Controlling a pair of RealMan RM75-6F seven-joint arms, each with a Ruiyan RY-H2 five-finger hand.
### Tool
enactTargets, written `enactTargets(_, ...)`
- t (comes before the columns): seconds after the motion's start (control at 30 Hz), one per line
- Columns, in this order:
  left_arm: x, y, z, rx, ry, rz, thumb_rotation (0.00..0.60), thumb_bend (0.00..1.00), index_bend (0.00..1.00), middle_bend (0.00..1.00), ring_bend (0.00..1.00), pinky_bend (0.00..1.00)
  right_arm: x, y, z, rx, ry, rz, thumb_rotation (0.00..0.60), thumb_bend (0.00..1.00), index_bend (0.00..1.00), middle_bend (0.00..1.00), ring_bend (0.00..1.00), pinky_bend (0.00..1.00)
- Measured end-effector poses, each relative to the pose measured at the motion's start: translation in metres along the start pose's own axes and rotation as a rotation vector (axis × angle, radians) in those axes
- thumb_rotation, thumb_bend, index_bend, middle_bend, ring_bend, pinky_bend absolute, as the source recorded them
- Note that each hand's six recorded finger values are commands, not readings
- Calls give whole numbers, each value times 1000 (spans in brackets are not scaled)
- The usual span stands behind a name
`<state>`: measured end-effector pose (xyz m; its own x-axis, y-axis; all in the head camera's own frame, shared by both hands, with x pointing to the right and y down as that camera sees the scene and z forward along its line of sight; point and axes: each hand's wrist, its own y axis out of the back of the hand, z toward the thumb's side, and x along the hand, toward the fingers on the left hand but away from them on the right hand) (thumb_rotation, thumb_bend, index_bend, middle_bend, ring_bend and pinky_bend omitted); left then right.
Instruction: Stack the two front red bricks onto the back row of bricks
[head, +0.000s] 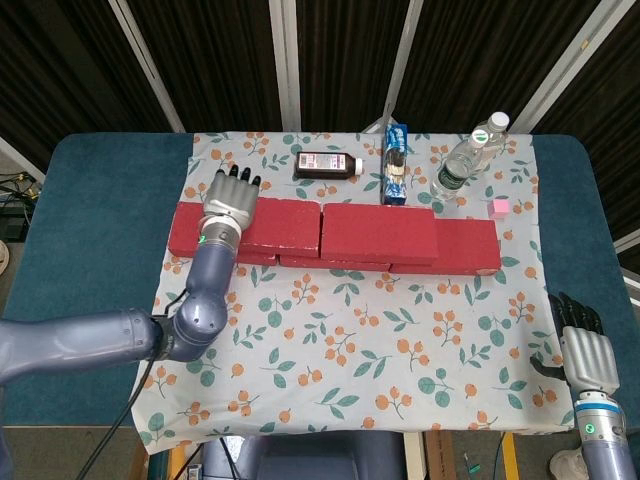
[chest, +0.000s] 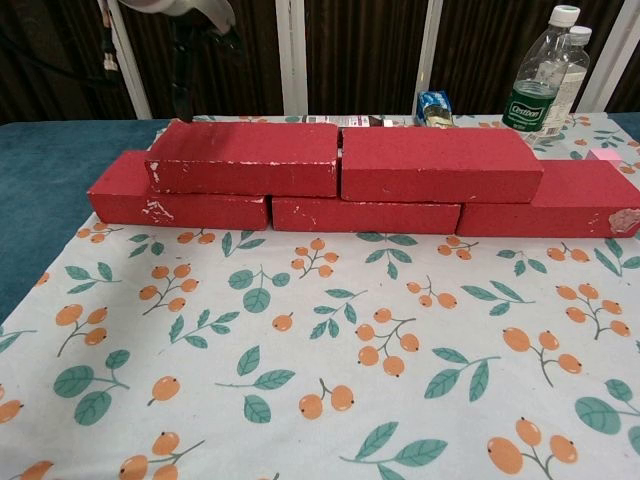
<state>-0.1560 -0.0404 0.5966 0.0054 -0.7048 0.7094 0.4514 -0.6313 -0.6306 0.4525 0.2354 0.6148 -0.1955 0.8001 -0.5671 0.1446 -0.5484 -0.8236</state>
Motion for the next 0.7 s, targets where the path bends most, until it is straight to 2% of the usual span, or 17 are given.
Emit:
enactTargets(0.17, -17, -13, -49, -91, 24, 72, 600, 0, 99, 120, 0, 130, 2, 2, 2, -16, 8, -17, 600, 235, 0, 0, 0, 0)
enactTargets(0.27, -24, -36, -86, -151, 53, 62, 600, 0, 139, 126, 0, 130, 3, 2, 4, -19, 14, -21, 600, 235, 0, 0, 0, 0)
enactTargets(0.33, -27, -50, -101, -174, 57, 43, 600, 0, 155, 130, 0, 130, 4, 2, 5, -20, 18, -23, 600, 234, 0, 0, 0, 0)
enactTargets(0.7, -10, -102, -115, -195, 48, -26, 600, 0, 170, 147, 0, 125, 4, 0, 5, -14, 14, -21, 600, 235, 0, 0, 0, 0)
